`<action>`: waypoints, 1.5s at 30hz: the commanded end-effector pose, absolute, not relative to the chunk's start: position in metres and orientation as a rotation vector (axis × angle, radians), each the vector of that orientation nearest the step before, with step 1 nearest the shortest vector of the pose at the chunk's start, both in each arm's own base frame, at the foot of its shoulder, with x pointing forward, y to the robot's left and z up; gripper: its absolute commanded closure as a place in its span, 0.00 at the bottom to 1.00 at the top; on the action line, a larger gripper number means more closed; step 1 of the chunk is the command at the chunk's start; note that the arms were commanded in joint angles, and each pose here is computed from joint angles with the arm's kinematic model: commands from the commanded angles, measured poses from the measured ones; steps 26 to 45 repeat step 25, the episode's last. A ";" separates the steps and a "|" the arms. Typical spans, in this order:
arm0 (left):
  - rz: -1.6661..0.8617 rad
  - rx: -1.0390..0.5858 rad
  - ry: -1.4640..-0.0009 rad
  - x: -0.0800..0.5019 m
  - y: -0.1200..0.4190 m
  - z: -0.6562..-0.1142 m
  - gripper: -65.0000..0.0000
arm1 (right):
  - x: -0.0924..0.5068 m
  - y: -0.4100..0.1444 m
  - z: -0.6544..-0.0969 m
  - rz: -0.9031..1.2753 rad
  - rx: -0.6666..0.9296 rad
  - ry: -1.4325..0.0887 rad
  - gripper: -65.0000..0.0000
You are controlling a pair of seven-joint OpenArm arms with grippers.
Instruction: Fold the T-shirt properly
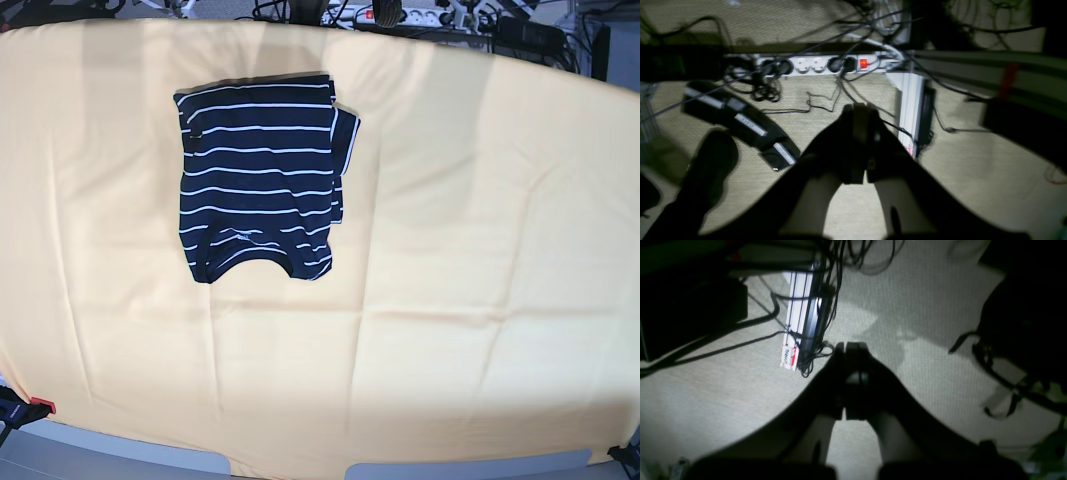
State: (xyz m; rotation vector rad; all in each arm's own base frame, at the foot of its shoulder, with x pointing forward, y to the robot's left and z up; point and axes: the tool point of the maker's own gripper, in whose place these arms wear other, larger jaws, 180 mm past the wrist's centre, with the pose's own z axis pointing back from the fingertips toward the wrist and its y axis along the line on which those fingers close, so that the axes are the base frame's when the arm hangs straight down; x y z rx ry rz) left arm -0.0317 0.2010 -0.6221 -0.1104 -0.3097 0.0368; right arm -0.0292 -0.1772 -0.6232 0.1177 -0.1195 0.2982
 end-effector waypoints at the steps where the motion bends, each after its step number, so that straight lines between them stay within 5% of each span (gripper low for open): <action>1: 0.035 -0.124 -0.320 -0.036 0.191 -0.623 1.00 | -0.037 -0.179 -0.625 0.309 0.103 -0.117 1.00; 14: 0.128 -0.195 -0.275 -0.051 0.074 -0.635 1.00 | -0.052 -0.122 -0.638 0.290 0.151 -0.114 1.00; 45: 0.169 -0.199 -0.264 -0.057 0.068 -0.635 1.00 | -0.059 -0.081 -0.636 0.283 0.217 -0.107 1.00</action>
